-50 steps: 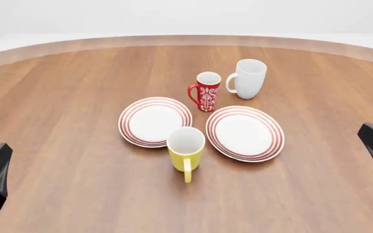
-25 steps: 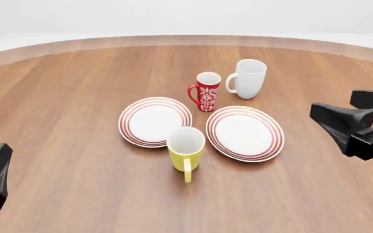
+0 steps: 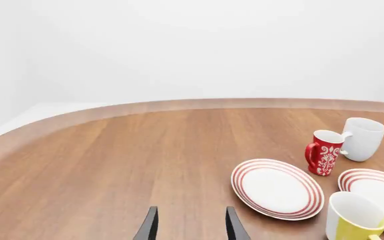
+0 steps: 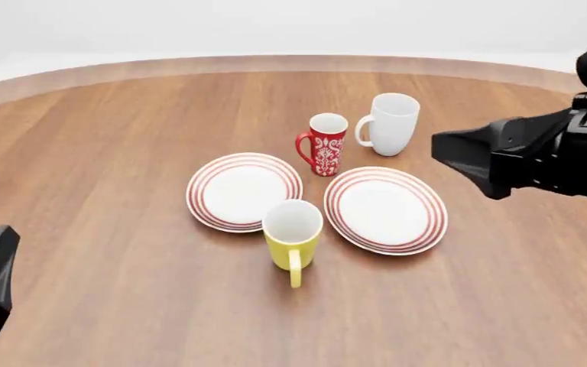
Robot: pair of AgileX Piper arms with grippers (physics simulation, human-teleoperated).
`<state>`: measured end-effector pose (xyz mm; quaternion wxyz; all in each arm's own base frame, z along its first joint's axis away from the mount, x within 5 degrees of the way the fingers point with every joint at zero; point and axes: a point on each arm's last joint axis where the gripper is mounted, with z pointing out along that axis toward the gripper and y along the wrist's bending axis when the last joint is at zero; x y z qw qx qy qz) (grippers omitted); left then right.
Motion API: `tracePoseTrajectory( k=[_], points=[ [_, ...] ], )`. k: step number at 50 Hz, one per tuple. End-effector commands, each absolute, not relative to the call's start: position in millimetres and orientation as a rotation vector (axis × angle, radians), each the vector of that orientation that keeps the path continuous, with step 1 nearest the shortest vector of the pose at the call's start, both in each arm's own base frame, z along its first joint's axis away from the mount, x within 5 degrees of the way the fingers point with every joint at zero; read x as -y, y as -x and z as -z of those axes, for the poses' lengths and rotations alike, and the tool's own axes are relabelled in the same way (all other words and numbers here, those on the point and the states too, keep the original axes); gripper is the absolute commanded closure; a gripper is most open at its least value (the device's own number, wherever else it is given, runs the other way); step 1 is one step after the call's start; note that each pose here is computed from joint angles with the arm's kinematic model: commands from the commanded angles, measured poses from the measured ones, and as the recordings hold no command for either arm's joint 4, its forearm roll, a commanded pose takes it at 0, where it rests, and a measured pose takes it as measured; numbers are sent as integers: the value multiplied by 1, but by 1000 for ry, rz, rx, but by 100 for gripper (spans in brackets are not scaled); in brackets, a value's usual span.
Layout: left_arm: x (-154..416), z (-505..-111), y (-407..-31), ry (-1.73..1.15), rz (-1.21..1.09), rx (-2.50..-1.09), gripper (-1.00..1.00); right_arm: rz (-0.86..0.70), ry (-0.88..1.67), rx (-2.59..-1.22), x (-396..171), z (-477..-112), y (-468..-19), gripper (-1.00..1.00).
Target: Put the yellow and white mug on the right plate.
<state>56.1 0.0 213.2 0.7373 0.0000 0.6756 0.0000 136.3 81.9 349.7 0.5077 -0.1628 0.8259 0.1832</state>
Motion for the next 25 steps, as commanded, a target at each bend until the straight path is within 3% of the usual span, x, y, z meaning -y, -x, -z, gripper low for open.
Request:
tracePoseTrajectory(
  k=[1,25],
  points=[
    [0,-213,-56,0,0,-1484,-100,-533,338,-2059,-97,-357,-143,-100],
    [0,-213,-56,0,0,-1484,-100,-577,423,-2086,-122,-357,-151,-100]
  ],
)
